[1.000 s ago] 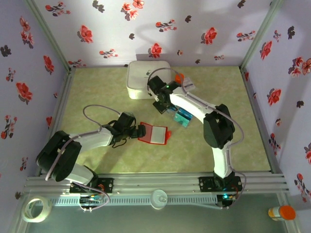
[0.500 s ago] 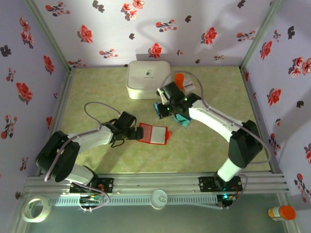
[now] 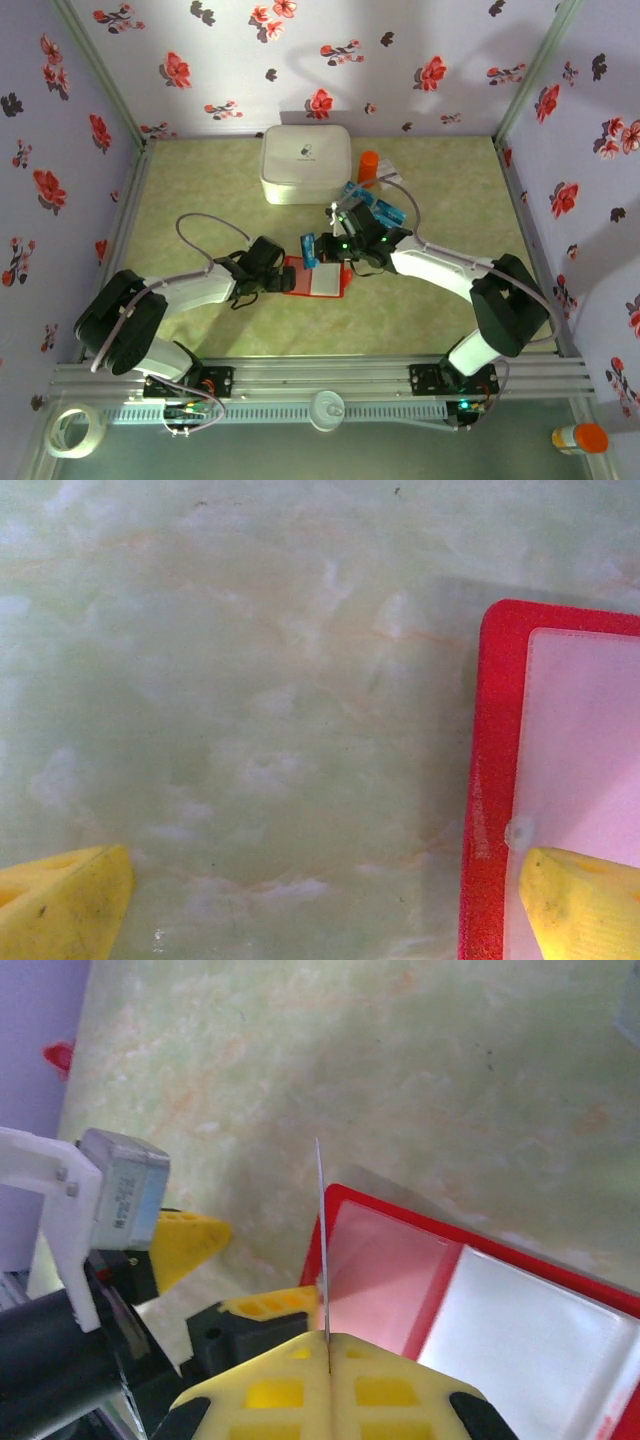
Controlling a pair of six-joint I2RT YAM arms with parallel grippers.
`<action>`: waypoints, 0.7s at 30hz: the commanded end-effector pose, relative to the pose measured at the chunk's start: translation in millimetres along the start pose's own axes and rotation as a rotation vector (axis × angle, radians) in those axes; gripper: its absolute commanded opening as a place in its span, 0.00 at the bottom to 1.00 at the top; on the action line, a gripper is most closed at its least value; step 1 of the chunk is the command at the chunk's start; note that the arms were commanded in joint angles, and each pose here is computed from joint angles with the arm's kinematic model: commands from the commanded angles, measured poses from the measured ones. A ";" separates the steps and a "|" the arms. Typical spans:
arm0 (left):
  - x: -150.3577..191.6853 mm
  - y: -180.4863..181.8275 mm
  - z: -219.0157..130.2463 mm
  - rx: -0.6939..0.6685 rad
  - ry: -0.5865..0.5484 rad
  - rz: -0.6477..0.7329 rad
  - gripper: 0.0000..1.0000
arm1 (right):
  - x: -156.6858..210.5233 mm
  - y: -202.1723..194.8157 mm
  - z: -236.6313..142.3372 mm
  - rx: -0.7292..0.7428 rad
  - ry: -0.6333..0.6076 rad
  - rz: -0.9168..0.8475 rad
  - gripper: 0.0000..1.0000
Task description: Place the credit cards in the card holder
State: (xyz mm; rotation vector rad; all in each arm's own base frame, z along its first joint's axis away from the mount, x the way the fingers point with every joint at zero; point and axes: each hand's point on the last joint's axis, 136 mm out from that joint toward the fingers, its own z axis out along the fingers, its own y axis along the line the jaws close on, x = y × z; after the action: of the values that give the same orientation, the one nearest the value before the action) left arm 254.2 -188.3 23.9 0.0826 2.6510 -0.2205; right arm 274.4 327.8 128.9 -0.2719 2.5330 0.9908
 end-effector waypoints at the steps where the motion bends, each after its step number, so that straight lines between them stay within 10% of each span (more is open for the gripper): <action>1: 19.3 13.8 -1.0 -0.059 0.063 -0.013 1.00 | 3.7 4.4 10.3 -0.036 0.006 0.031 0.00; 21: -28.2 -10.8 -33.8 0.002 -0.042 0.030 1.00 | 30.9 -30.6 43.5 0.046 0.076 0.073 0.00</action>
State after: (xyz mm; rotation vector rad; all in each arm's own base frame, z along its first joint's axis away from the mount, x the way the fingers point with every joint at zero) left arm 258.6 -191.9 57.0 0.0813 2.6277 -0.2366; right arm 271.8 333.3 73.2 -0.2194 2.6414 0.9659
